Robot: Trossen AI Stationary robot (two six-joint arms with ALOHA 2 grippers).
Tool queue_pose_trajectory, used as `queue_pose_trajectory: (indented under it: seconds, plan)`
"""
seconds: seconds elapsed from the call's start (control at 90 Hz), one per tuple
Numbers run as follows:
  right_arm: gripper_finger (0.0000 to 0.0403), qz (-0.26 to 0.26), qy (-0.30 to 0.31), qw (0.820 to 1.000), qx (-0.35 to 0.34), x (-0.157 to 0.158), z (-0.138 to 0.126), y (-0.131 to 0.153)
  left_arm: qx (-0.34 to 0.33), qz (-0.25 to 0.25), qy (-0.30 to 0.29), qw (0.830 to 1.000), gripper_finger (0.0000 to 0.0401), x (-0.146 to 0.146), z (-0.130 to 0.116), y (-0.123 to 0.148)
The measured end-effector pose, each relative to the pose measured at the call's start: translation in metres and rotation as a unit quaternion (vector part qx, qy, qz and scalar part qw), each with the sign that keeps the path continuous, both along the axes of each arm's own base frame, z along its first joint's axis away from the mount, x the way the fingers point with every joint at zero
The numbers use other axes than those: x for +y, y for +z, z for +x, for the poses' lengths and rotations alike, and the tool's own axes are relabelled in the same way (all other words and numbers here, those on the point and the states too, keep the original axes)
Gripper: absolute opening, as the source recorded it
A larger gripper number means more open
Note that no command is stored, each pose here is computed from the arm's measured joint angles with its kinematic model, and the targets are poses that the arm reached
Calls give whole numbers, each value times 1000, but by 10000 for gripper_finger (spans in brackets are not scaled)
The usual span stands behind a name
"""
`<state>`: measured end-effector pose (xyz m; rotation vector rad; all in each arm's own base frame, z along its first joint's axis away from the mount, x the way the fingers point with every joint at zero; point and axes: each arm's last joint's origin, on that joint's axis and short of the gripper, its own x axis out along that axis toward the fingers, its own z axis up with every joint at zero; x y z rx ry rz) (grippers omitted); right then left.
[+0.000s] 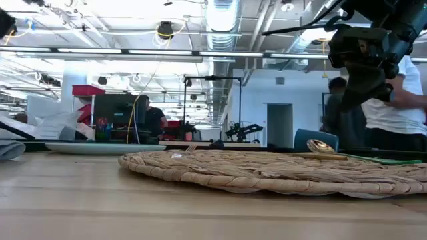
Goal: Set table place
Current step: Fold the gray table napkin
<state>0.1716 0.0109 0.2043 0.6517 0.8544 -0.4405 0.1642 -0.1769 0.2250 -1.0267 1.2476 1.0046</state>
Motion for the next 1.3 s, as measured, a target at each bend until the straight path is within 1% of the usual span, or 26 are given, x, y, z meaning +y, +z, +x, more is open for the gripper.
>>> queue_pose_trajectory:
  seconds: [0.056,0.089,0.133,0.2,0.289,0.322,0.356,0.433,0.533,0.611,0.678,0.811,0.911,1.011,1.111,1.222,1.3]
  plan:
    - [0,0,0,1000,0,0,0,0,-71,-34,-33,996,175,-9,11,2]
    - [0,-1,2,1000,0,0,0,0,-95,-47,-57,993,164,-14,16,1]
    - [0,-5,5,1000,0,-1,0,0,-110,-53,-87,989,142,-19,24,-3]
    - [0,-8,5,1000,-1,-2,1,0,-97,-50,-120,987,96,-24,31,-15]
    - [0,-14,-1,1000,-2,-5,1,0,-52,-24,-135,989,28,-22,36,-32]
    - [0,-15,-3,1000,-2,-6,1,0,-45,-18,-141,989,14,-22,39,-37]
    - [0,-15,-6,1000,-1,-7,1,0,-42,-13,-146,988,10,-20,42,-40]
    - [0,-15,-10,1000,-1,-8,1,0,-47,-3,-149,988,27,-15,48,-41]
    - [0,-15,-11,1000,-1,-9,1,0,-64,20,-146,987,73,-7,54,-38]
    - [0,-15,-10,1000,-1,-9,1,0,-48,31,-135,989,112,-1,53,-39]
    - [0,-13,-9,1000,0,-9,1,0,-31,30,-130,991,143,1,53,-43]
    - [0,-13,-9,1000,1,-9,1,0,-7,44,-109,993,186,5,48,-45]
    - [0,-13,-9,1000,1,-9,1,0,11,56,-104,993,197,7,45,-45]
    - [0,-12,-9,1000,1,-9,1,0,17,59,-104,993,198,8,44,-45]
    - [0,-11,-10,1000,1,-9,1,0,27,65,-105,992,197,11,40,-51]
    - [0,-10,-13,1000,1,-9,1,0,18,41,-111,993,197,11,39,-63]
    - [0,-7,-17,1000,1,-9,0,0,11,34,-107,994,197,13,37,-72]
